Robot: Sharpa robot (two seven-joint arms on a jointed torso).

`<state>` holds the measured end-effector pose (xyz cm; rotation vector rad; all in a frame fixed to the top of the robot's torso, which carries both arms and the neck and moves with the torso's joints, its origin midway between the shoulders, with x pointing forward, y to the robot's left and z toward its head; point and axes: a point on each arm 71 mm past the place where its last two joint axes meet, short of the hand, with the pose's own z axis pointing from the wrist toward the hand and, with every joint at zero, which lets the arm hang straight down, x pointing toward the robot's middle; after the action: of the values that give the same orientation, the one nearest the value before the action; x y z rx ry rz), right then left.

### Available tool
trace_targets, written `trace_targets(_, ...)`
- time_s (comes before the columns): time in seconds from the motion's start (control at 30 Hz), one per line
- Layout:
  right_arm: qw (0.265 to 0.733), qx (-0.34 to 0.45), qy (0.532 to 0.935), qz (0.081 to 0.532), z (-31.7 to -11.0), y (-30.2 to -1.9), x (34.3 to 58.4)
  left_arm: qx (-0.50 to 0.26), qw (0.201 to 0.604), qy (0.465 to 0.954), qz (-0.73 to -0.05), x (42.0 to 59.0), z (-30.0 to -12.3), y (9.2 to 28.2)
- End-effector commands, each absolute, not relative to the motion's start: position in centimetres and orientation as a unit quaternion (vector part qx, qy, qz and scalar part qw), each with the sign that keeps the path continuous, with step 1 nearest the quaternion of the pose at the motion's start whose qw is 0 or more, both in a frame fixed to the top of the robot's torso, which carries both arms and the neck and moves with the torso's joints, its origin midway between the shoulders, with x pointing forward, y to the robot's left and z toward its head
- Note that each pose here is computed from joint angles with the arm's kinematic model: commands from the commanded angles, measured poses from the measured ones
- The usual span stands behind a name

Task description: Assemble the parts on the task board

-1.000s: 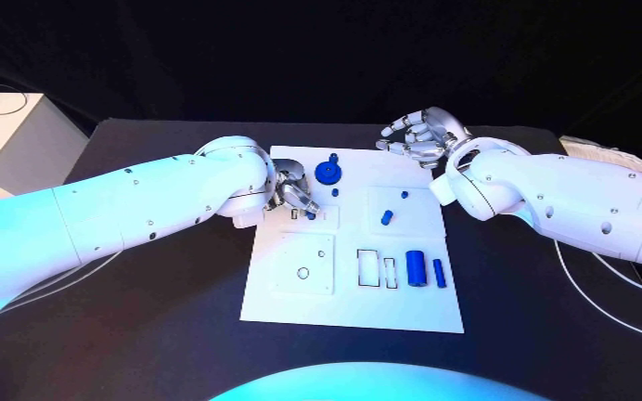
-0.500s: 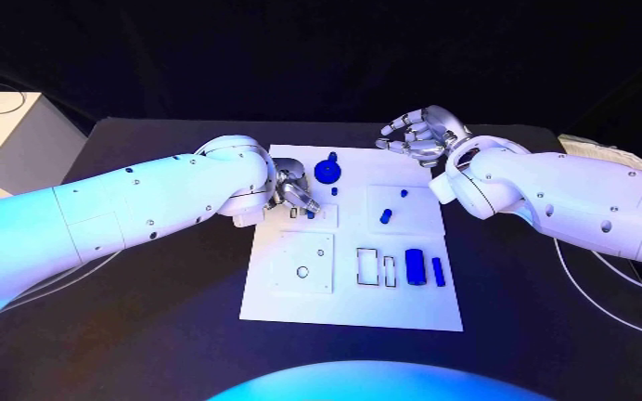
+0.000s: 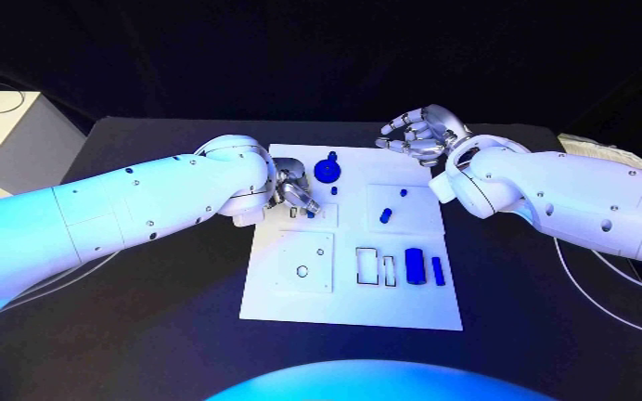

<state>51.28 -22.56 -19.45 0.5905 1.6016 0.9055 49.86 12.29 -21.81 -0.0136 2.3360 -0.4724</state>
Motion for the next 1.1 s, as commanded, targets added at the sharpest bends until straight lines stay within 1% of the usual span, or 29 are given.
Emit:
trace_targets(0.03,0.565,0.244,0.684,0.391,-19.44,-22.37,51.21,0.01,0.349,0.919,-0.184,49.17,-22.67,11.86)
trace_targets(0.8,0.568,0.245,0.681,0.391,-19.4,-22.48,51.21,0.005,0.355,0.917,-0.184,49.17,-22.57,12.45)
trace_targets(1.1,0.568,0.246,0.681,0.391,-19.41,-22.52,51.22,-0.001,0.362,0.913,-0.187,49.14,-22.17,12.85)
